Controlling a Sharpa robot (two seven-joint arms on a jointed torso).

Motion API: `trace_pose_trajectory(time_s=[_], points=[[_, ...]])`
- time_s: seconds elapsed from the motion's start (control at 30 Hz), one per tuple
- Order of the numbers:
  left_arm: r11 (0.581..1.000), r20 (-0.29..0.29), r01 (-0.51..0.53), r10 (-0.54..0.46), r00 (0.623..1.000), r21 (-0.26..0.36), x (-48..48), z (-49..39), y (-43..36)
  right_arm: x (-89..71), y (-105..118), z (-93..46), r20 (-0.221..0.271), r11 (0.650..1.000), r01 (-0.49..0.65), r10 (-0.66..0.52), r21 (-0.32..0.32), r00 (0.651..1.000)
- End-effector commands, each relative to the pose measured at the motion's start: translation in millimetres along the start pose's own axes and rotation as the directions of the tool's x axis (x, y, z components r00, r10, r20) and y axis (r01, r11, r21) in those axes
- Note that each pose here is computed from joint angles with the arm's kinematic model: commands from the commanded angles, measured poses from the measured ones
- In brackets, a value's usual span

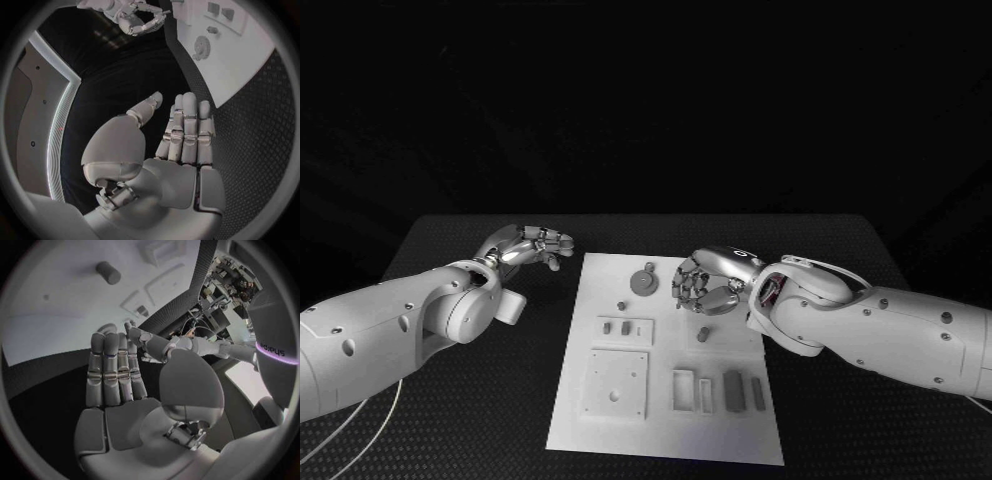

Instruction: Assemble the parts on the task board

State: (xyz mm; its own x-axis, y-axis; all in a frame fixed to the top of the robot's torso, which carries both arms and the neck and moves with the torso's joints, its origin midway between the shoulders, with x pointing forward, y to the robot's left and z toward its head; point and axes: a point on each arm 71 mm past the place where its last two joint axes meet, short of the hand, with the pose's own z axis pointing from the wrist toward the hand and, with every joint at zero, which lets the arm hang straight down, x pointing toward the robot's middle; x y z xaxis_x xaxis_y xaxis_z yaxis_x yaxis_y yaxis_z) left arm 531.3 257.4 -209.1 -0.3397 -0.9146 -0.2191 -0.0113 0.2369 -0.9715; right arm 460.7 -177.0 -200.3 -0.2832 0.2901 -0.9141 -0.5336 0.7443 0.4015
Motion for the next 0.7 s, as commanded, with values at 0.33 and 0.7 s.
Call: trace_pose_trajectory(time_s=[0.33, 0.7], points=[[1.000, -0.013, 0.010, -0.010, 1.000, 0.014, 11.1, 5.6, -4.0, 17.5, 36, 20.4, 0.013, 0.990, 0.059, -0.058, -0.130, 0.998], [1.000, -0.018, 0.011, -0.011, 1.000, 0.017, 17.2, 8.7, -5.7, 52.5, 61, 25.3, -0.027, 0.971, 0.101, -0.109, -0.215, 0.994]])
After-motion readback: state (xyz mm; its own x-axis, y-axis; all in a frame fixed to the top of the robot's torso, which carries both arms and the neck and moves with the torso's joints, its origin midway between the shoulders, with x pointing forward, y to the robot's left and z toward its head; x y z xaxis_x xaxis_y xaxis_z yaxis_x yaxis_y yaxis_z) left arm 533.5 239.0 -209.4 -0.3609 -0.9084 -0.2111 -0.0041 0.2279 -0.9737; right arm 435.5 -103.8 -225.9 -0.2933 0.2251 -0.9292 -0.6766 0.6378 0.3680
